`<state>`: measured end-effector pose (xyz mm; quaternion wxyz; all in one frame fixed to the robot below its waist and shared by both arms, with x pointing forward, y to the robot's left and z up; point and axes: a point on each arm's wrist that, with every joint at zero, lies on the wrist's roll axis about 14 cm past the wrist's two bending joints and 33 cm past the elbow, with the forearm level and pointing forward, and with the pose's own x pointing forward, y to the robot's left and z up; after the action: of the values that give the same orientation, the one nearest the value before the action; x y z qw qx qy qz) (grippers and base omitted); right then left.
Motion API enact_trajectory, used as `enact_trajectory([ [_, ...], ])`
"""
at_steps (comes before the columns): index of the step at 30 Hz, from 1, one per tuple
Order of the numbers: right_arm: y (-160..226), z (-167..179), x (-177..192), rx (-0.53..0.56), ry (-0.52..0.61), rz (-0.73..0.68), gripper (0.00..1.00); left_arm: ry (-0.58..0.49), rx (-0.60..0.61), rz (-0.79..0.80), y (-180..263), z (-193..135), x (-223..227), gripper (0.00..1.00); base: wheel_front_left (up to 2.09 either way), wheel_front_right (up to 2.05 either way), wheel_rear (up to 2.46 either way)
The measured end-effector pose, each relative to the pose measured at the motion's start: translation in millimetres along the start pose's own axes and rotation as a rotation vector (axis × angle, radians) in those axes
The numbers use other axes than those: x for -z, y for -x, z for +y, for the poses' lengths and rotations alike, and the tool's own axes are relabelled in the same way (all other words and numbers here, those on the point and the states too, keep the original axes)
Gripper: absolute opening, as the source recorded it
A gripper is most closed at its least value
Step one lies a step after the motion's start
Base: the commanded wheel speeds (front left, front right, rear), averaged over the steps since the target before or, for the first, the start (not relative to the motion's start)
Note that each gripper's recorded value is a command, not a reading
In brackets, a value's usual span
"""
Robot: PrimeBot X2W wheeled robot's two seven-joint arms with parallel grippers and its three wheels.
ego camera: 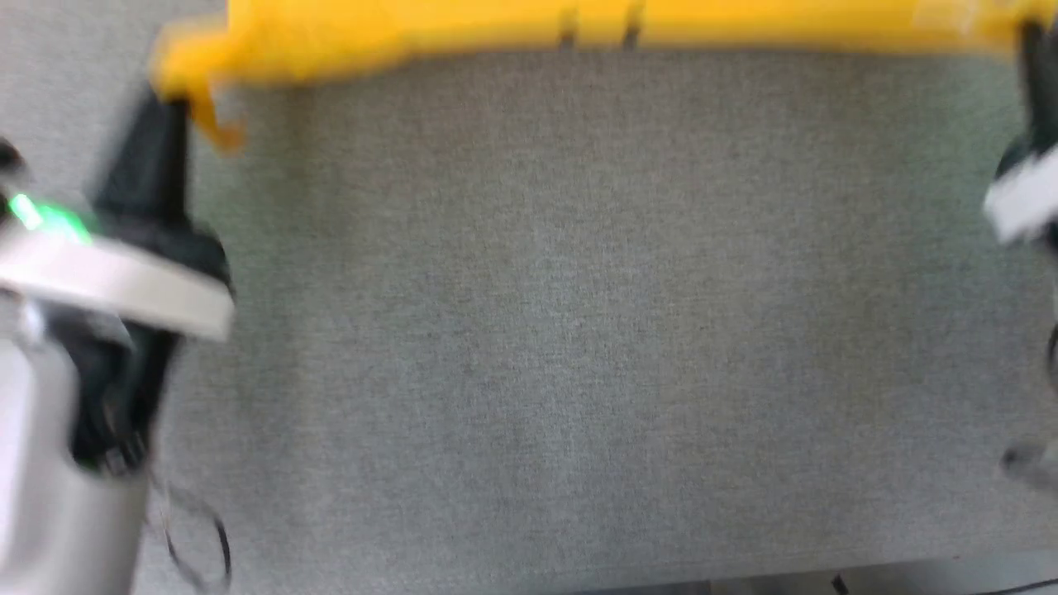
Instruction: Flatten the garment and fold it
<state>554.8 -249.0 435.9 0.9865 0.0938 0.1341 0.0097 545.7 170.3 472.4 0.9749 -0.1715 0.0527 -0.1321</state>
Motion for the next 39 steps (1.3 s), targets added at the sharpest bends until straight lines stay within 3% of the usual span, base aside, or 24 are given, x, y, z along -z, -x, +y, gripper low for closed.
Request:
enact_trajectory([
  [5,47,-11,31,0.070,-0.106,0.057,0.00,0.071,-0.051,0.140,55,1,39,0.00,0.00,0.00,0.00],
  [13,120,-3,72,0.059,-0.241,0.221,0.00,0.193,-0.143,0.350,139,-3,86,0.00,0.00,0.00,0.00],
  [19,176,-10,99,0.084,-0.283,0.356,0.00,0.276,-0.183,0.496,192,-16,109,0.00,0.00,0.00,0.00],
  [29,243,-20,124,0.136,-0.341,0.501,0.00,0.349,-0.194,0.573,245,-36,105,0.00,0.00,0.00,0.00],
  [39,263,-18,109,0.137,-0.365,0.468,0.00,0.331,-0.159,0.551,261,-53,85,0.00,0.00,0.00,0.00],
])
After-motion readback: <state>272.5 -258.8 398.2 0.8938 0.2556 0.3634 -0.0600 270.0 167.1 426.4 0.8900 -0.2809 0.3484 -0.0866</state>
